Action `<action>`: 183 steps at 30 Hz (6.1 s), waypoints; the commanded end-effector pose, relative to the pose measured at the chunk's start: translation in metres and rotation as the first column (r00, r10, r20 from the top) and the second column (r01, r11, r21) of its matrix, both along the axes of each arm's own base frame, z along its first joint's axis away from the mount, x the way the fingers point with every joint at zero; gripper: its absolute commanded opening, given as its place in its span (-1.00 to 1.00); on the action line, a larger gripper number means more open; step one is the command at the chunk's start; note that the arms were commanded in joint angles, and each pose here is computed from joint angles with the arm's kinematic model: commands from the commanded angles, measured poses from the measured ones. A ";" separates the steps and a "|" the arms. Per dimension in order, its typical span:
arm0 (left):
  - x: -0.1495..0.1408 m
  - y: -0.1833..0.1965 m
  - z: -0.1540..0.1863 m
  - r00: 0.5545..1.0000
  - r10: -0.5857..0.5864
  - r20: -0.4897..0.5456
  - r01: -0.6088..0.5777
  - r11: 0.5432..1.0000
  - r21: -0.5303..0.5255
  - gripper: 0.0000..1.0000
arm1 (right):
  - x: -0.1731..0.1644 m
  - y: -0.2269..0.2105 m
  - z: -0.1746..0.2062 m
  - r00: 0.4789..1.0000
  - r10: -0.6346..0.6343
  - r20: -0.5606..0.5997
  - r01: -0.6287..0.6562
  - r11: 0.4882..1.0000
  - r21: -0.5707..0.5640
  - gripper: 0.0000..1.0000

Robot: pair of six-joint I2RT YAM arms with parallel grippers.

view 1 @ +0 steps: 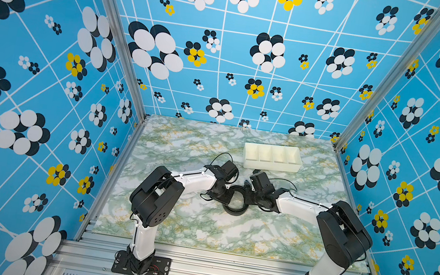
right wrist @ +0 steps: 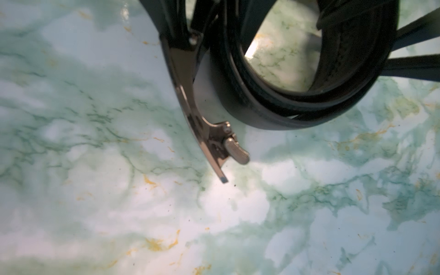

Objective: Place the belts into the storage roll
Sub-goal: Roll the belt at the center of the board.

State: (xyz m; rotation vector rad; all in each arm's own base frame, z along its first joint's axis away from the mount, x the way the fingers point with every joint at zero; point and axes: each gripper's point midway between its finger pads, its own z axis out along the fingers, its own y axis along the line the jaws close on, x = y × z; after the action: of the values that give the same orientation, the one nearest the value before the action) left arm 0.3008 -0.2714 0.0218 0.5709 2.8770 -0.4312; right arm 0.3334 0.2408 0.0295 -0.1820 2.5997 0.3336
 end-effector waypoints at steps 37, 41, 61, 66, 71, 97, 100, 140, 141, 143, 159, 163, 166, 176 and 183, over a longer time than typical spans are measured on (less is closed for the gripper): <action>0.010 0.034 -0.016 0.976 0.059 -0.209 -0.036 0.993 0.109 -1.00 | -0.017 0.009 -0.015 0.986 0.163 -0.026 -0.165 0.979 -0.124 -1.00; 0.012 0.038 -0.004 0.981 0.052 -0.188 -0.028 0.991 0.128 -1.00 | -0.016 0.010 -0.010 0.986 0.167 -0.018 -0.168 0.978 -0.120 -0.96; 0.016 0.055 0.045 0.990 0.035 -0.139 -0.002 0.972 0.234 -1.00 | -0.023 0.004 0.041 0.971 0.190 0.142 -0.185 0.982 -0.050 0.13; 0.017 0.054 0.057 0.992 0.035 -0.120 -0.007 0.975 0.223 -1.00 | -0.024 -0.005 0.056 0.964 0.180 0.195 -0.173 0.983 -0.055 0.28; 0.016 0.059 0.061 0.992 0.021 -0.126 0.014 0.963 0.269 -1.00 | -0.031 -0.014 0.068 0.949 0.205 0.238 -0.191 0.978 -0.081 0.35; -0.035 0.090 0.094 0.885 0.004 -0.466 0.219 0.879 0.424 -1.00 | -0.108 0.012 0.111 0.635 0.587 0.502 -0.377 0.803 -0.462 0.53; -0.031 0.087 0.104 0.901 0.010 -0.433 0.190 0.890 0.414 -1.00 | -0.112 0.017 0.111 0.628 0.596 0.501 -0.394 0.798 -0.456 0.55; 0.047 0.046 0.333 0.565 -0.490 0.664 -0.043 0.786 0.616 -1.00 | -0.098 0.014 0.210 0.703 0.339 0.625 -0.541 0.825 0.160 0.82; 0.045 0.042 0.332 0.544 -0.518 0.660 -0.035 0.772 0.635 -1.00 | -0.097 0.014 0.216 0.697 0.331 0.636 -0.541 0.825 0.164 0.84; 0.041 0.037 0.330 0.520 -0.537 0.665 -0.020 0.770 0.637 -1.00 | -0.094 0.011 0.223 0.691 0.325 0.646 -0.540 0.826 0.163 0.87; 0.018 0.012 0.277 0.537 -0.543 0.646 0.141 0.812 0.566 -1.00 | -0.055 -0.008 0.240 0.744 0.199 0.638 -0.412 0.888 0.202 0.89; 0.011 0.005 0.272 0.551 -0.519 0.653 0.166 0.835 0.524 -1.00 | -0.041 0.001 0.234 0.768 0.185 0.613 -0.393 0.892 0.222 0.89; 0.010 0.003 0.259 0.574 -0.534 0.620 0.177 0.821 0.543 -1.00 | -0.036 0.005 0.235 0.768 0.174 0.616 -0.393 0.888 0.238 0.89; 0.008 -0.021 0.233 0.595 -0.577 0.560 0.231 0.790 0.568 -1.00 | -0.019 -0.005 0.221 0.803 0.116 0.584 -0.284 0.936 0.206 0.64; 0.012 -0.034 0.232 0.600 -0.566 0.566 0.227 0.798 0.558 -1.00 | -0.012 -0.010 0.209 0.821 0.103 0.561 -0.241 0.954 0.176 0.35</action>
State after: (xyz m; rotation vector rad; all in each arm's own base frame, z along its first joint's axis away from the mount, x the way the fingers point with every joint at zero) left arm 0.3144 -0.2977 0.2367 1.2213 2.0434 0.4006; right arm 0.3136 0.2373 0.2350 -0.4268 1.9599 0.6034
